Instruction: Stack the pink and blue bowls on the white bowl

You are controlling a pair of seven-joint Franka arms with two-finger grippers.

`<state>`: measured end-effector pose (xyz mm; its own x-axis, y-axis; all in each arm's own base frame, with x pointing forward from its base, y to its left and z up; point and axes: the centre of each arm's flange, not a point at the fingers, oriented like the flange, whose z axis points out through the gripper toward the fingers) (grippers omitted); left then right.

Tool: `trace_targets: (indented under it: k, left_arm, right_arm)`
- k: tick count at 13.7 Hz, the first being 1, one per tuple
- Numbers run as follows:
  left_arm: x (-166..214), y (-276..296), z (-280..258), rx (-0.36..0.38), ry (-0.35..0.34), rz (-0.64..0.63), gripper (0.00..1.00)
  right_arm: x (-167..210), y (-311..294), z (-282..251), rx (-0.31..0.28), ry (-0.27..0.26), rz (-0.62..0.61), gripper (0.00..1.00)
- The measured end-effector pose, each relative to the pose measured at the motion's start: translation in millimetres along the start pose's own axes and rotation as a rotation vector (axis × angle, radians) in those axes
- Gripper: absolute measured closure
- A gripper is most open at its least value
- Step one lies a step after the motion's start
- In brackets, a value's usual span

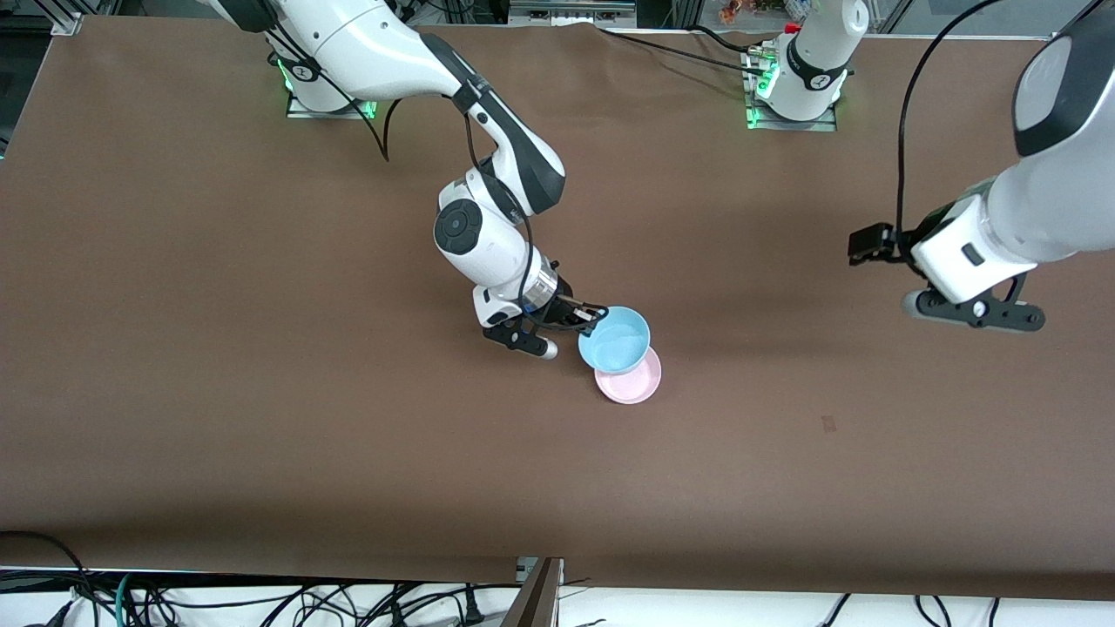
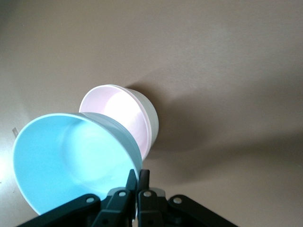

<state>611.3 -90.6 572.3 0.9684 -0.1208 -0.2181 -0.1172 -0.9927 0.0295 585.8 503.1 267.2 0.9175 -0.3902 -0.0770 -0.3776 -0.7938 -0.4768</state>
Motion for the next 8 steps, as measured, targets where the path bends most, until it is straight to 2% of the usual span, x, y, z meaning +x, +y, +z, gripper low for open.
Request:
trace_targets:
  k: [3,8]
  left_arm:
    - [-21.9,-17.1,-26.1,0.009,0.03,-0.035,0.0]
    - [-35.8,-30.1,-23.1,0.015,0.03,-0.069,0.0]
  right_arm:
    - [1.1,-7.4,25.8,0.055,0.042,0.008,0.98]
    - [5.5,-4.2,38.1,0.062,0.055,0.011,0.98]
